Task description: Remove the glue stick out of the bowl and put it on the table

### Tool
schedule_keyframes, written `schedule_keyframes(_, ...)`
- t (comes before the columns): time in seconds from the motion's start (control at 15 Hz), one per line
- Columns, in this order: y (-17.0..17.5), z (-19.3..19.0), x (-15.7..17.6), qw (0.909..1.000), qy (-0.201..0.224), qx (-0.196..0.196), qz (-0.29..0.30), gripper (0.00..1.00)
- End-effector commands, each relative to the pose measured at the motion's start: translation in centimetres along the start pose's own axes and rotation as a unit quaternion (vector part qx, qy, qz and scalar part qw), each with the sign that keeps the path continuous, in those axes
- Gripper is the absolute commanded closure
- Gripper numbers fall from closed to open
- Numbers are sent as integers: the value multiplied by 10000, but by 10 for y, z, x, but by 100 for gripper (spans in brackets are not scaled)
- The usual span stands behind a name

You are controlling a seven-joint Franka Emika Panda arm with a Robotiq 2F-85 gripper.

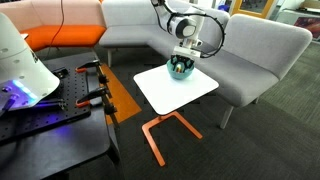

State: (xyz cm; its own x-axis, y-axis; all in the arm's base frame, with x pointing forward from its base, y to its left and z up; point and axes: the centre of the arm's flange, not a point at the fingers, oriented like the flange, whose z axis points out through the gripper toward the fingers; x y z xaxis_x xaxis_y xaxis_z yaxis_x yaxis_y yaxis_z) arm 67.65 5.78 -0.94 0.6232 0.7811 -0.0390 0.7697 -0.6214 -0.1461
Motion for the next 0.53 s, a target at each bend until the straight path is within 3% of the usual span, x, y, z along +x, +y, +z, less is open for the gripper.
schedule_keyframes(0.0,8,2,9,9998,-208,-5,20,63)
schedule_keyframes(0.27,6,-5,10,9998,-169,-85,44,92)
schedule_keyframes(0.47,2,-16,8,9998,-175,-77,33,92)
